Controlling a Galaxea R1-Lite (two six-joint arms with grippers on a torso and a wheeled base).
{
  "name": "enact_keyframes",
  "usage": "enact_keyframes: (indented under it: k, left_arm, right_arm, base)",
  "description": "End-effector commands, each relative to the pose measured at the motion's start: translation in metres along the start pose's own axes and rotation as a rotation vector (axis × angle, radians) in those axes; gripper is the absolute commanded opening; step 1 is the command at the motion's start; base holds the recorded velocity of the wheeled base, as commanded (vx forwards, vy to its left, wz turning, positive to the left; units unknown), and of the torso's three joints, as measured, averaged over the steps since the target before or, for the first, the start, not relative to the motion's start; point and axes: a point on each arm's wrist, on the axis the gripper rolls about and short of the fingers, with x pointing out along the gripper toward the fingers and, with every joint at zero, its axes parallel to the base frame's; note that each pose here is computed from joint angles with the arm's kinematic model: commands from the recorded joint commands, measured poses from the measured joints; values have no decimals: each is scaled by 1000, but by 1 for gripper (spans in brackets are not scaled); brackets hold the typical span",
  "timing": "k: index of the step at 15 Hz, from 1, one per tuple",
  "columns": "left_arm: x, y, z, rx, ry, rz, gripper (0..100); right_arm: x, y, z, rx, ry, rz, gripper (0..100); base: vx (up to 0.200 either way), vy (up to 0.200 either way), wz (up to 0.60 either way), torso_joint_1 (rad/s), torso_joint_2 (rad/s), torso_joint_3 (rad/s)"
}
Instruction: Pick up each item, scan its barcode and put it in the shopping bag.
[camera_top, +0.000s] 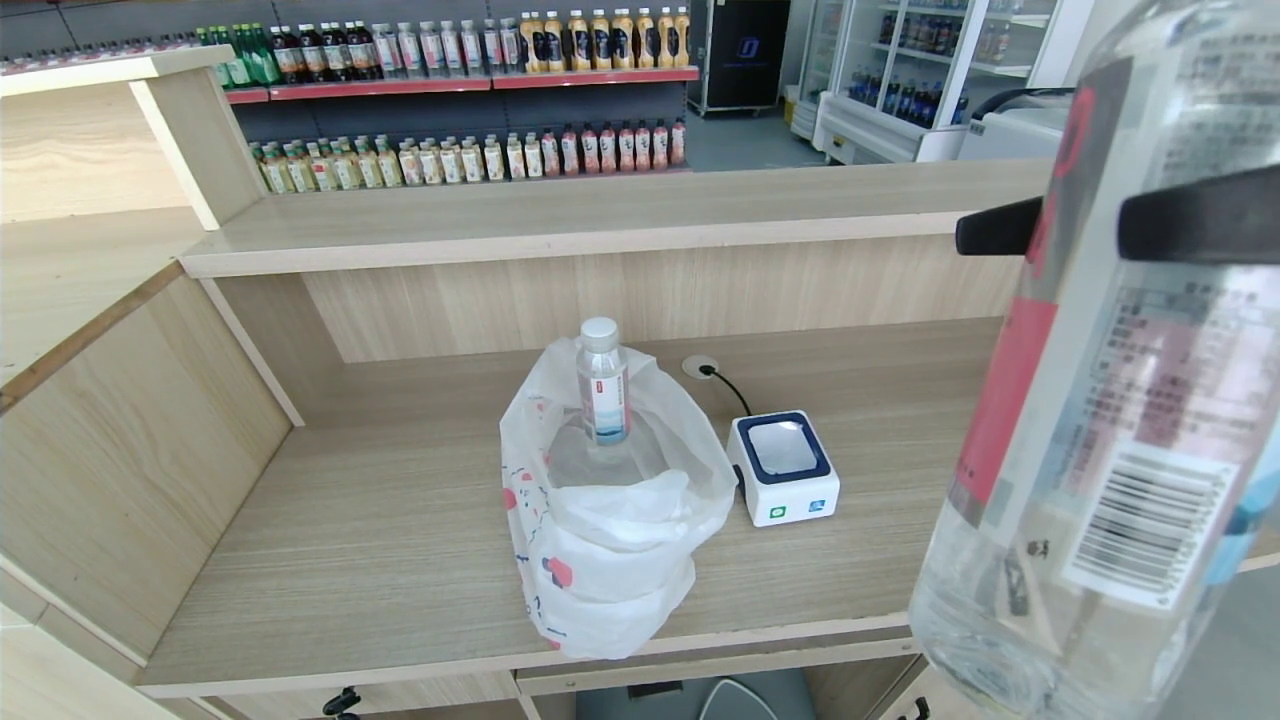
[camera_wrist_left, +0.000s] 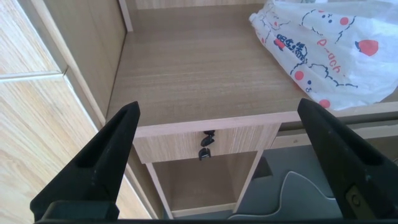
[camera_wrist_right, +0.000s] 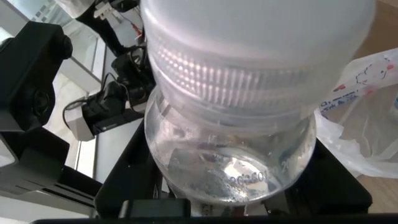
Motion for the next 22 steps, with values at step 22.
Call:
enact_keyframes:
  k: [22]
  left_arm:
    - [0, 0, 0, 0, 1, 0, 100]
  right_arm:
    - [-19, -47, -9, -75, 16, -329, 0]
  base:
    - [0, 0, 0, 0, 0, 0]
